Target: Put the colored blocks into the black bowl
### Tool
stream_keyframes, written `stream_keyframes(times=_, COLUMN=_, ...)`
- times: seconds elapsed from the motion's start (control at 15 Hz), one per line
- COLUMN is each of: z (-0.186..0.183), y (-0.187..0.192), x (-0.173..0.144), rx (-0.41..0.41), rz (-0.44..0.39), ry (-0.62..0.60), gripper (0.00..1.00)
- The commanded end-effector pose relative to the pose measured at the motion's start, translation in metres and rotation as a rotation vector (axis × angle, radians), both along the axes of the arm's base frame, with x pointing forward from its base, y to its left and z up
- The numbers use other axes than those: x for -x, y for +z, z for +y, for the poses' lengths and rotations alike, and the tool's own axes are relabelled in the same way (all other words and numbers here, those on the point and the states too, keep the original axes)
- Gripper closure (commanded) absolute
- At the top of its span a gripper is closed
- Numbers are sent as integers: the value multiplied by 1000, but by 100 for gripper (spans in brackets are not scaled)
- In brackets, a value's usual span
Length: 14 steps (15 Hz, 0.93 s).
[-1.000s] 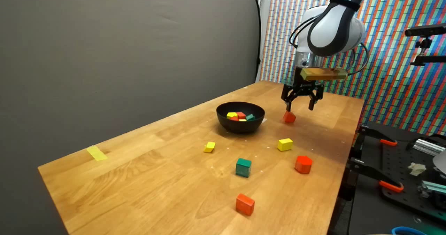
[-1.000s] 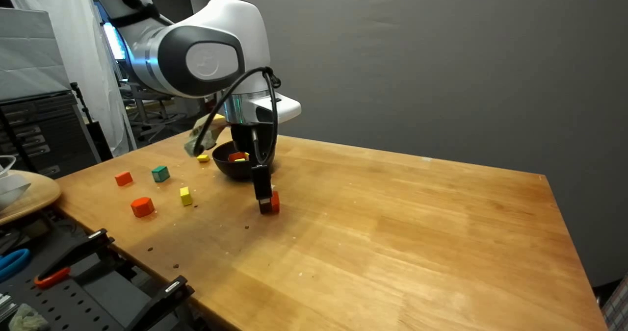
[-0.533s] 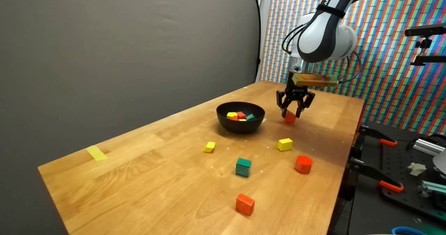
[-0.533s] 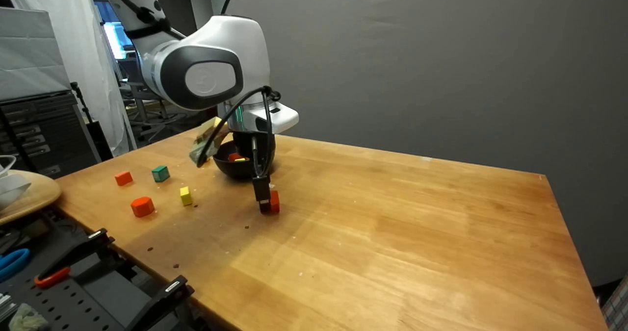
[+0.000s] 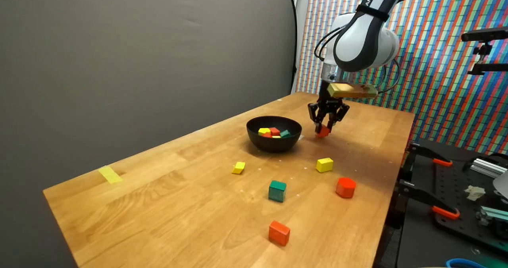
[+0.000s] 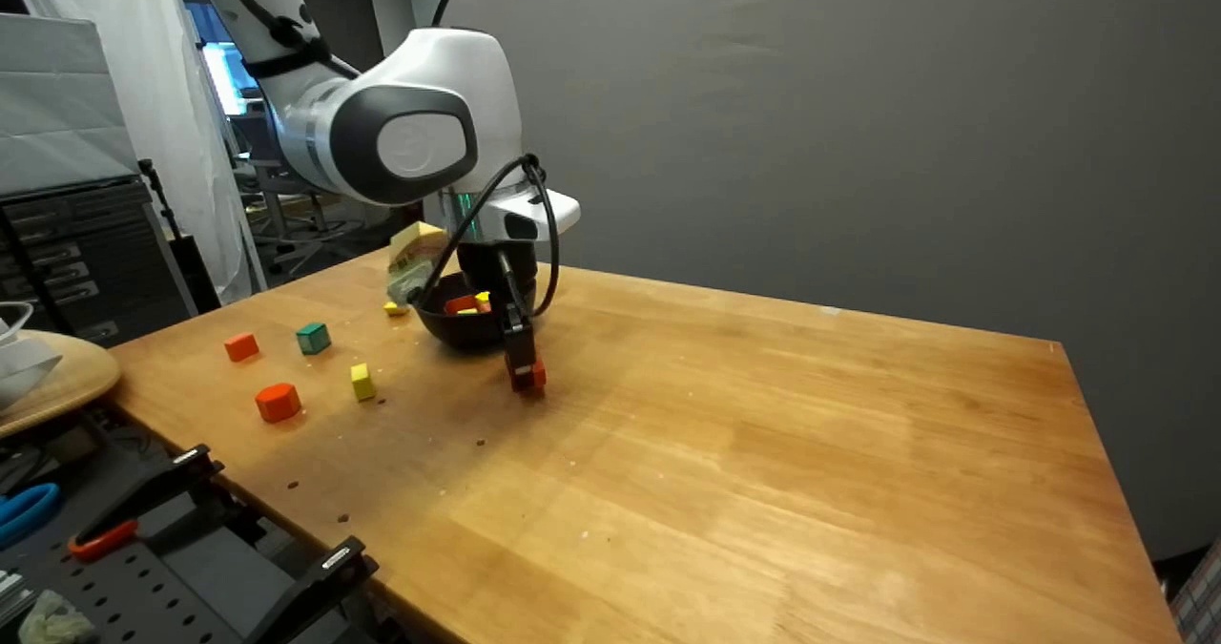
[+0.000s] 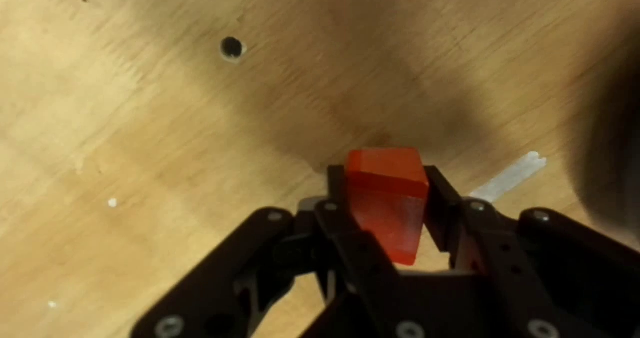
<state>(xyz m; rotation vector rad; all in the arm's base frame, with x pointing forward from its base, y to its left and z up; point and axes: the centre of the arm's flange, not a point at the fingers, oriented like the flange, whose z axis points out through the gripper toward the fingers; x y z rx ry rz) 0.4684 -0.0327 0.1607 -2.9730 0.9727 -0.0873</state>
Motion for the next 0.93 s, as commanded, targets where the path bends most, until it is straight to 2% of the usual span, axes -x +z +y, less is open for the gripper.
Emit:
stream_keyframes(times=0.0, z=37, y=73, x=2, rx=99, rz=-81, ry=165, gripper=83)
stream_keyframes(times=0.13, z=62, y=97, x=-7, rx=167, rz=-142, ry=259, gripper=83)
stream_keyframes(times=0.33, z=103, y=111, x=-26, rx=208, rz=-264, ry=418, gripper=83)
stream_keyframes(times=0.4, z=116, y=109, x=-35, rx=183, rz=-301, ry=473, gripper=83)
stream_keyframes(times=0.6, z=143, y=99, x=-54, rx=130, rz=-347, ry=549, gripper=83)
stream_keyframes(times=0.73, z=157, y=87, x=-61, rx=108, rz=-339, ry=588, gripper=83)
stream_keyframes(times=0.8, z=162, y=83, x=-60, rx=98, rz=-321, ry=613, gripper=39)
stream_keyframes(times=0.87, z=165, y=80, x=-58, rx=99, rz=-304, ry=653, gripper=36)
